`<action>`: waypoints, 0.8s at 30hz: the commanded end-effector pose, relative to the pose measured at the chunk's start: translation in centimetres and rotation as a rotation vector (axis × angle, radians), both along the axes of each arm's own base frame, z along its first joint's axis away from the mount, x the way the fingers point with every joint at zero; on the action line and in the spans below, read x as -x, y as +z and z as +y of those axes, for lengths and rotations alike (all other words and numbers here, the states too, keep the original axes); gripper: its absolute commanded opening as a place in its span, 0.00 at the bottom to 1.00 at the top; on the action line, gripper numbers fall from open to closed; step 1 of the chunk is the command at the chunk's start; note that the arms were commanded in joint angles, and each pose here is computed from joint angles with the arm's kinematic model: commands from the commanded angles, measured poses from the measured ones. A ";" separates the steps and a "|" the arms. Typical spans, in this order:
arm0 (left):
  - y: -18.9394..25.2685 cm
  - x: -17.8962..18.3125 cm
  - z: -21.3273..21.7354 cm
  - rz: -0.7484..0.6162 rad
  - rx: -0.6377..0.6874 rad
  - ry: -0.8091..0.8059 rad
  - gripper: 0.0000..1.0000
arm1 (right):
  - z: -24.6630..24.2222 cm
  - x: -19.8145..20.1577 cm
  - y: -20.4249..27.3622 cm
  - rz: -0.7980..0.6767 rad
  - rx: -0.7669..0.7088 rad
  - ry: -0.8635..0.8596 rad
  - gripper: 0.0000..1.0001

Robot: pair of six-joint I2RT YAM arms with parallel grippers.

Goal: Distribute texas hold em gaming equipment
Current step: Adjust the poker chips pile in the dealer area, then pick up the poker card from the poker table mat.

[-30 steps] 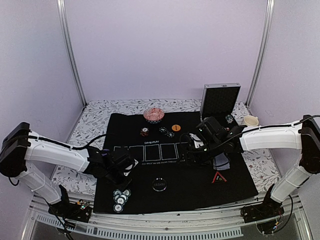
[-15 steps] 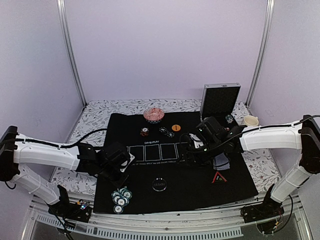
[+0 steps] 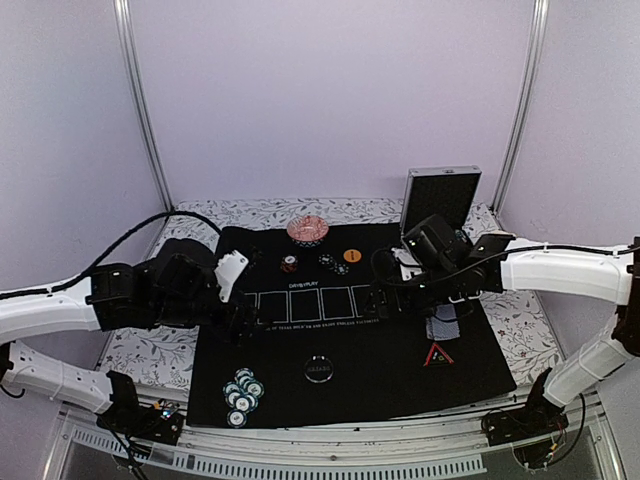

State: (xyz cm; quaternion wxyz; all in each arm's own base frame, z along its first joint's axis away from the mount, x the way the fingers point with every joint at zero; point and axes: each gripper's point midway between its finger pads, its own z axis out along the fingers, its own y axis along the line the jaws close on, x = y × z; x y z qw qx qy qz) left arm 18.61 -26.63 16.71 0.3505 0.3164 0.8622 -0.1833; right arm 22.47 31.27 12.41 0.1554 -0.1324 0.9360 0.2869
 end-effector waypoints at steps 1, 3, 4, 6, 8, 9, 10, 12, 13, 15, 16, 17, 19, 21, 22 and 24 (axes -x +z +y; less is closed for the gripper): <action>4.8 -2.2 1.5 -0.126 0.084 0.061 0.86 | -3.8 -2.2 3.1 -0.124 0.112 -0.113 0.99; 6.0 -3.1 2.7 -0.150 0.112 0.105 0.94 | -5.7 -2.9 3.3 -0.128 0.144 -0.172 0.99; 6.5 -3.5 3.3 -0.162 0.123 0.128 0.97 | -6.7 -3.2 3.1 -0.121 0.159 -0.206 0.99; 7.2 -4.2 4.4 -0.190 0.135 0.162 0.98 | -9.4 -3.7 2.0 -0.090 0.216 -0.285 0.99; 7.6 -4.7 5.0 -0.218 0.137 0.173 0.98 | -12.2 -3.7 0.5 -0.033 0.287 -0.356 0.99; 7.7 -4.7 5.2 -0.229 0.132 0.171 0.98 | -13.1 -3.6 -0.3 -0.008 0.310 -0.377 0.99; 7.8 -4.9 5.3 -0.240 0.128 0.172 0.98 | -14.0 -3.6 -1.0 0.015 0.330 -0.395 0.99; 7.9 -5.0 5.4 -0.256 0.119 0.166 0.98 | -15.3 -3.5 -2.5 0.064 0.352 -0.419 0.99; 7.9 -5.1 5.4 -0.262 0.114 0.160 0.98 | -15.8 -3.5 -3.2 0.086 0.356 -0.423 0.99; 7.9 -5.2 5.2 -0.274 0.103 0.145 0.98 | -16.3 -3.5 -4.2 0.120 0.363 -0.425 0.99; 7.8 -5.3 5.1 -0.279 0.094 0.139 0.98 | -16.4 -3.6 -4.7 0.129 0.372 -0.417 0.99; 7.7 -5.4 5.1 -0.288 0.082 0.130 0.98 | -16.4 -3.6 -5.0 0.138 0.381 -0.410 0.99; 7.5 -5.6 4.9 -0.298 0.062 0.116 0.98 | -16.1 -3.6 -5.7 0.157 0.390 -0.392 0.99; 7.3 -5.9 4.9 -0.307 0.045 0.110 0.98 | -15.8 -3.6 -6.3 0.175 0.396 -0.365 0.99; 7.1 -6.0 4.9 -0.311 0.037 0.105 0.98 | -15.7 -3.5 -6.9 0.193 0.402 -0.357 0.99; 6.9 -6.2 4.8 -0.320 0.026 0.097 0.98 | -15.7 -3.4 -7.7 0.213 0.421 -0.341 0.99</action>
